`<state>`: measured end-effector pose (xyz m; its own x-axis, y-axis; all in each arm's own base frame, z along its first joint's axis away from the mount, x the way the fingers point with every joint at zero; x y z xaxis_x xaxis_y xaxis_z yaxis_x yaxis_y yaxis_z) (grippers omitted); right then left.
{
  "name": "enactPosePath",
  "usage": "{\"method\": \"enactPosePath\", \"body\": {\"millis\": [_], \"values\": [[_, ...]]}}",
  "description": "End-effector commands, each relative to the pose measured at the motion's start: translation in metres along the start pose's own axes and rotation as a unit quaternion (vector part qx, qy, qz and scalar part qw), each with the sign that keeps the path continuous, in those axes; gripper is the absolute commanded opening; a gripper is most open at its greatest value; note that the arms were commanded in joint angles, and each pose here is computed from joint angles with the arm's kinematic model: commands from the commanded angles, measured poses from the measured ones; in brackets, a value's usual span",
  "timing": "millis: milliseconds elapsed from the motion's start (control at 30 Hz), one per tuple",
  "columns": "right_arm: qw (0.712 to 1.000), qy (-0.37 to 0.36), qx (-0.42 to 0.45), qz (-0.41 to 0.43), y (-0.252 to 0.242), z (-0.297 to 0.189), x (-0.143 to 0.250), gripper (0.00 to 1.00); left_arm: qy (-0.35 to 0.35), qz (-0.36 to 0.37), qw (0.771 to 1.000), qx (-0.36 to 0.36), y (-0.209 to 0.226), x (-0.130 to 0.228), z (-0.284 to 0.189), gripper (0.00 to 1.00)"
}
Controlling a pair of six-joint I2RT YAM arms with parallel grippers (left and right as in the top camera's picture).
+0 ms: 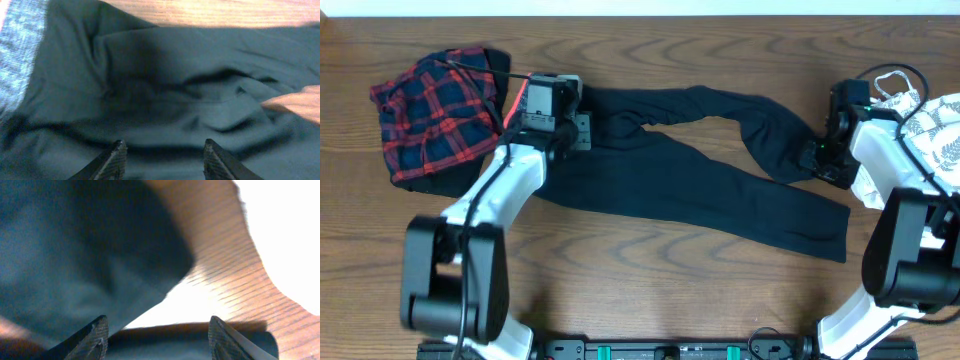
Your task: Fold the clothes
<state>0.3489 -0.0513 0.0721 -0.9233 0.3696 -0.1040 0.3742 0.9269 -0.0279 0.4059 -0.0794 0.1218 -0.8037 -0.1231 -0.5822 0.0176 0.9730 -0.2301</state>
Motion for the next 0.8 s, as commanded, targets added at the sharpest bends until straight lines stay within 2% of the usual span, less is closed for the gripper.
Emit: {"method": "enactPosePath", "body": {"millis": [0, 167, 433, 633, 733, 767], "values": [[0.999, 0.017, 0.015, 0.046, -0.014, 0.012, 0.0, 0.62, -0.008, -0.002, 1.0, 0.001, -0.003, -0.006, -0.022, 0.51], [0.997, 0.053, 0.007, 0.055, -0.019, 0.03, 0.007, 0.63, 0.006, -0.004, 1.0, -0.002, -0.003, -0.001, -0.034, 0.51], [0.988, 0.098, -0.112, 0.049, 0.013, 0.065, 0.01, 0.61, 0.022, -0.005, 1.0, -0.007, -0.001, 0.005, -0.034, 0.51], [0.982, 0.093, -0.153, 0.054, 0.024, 0.081, 0.004, 0.61, 0.028, -0.006, 1.0, -0.008, 0.0, 0.008, -0.034, 0.52], [0.983, 0.078, -0.157, 0.052, 0.026, 0.082, -0.002, 0.57, 0.028, -0.006, 1.0, -0.008, 0.0, 0.008, -0.034, 0.51], [0.983, 0.076, -0.161, 0.052, 0.026, 0.082, -0.002, 0.51, 0.028, -0.006, 1.0, -0.008, 0.0, 0.008, -0.034, 0.51]]}}
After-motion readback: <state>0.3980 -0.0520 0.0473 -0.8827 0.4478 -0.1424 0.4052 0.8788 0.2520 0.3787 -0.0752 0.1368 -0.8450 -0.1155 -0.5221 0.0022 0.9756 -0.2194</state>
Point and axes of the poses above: each gripper's point midway between its finger pads, its own z axis out along the fingers, its own y axis along the line the jaws close on, x = y × z, the point moved 5 cm from there along -z, back along the fingers, and after that the axes turned 6 degrees about -z, right-handed, at the moved point
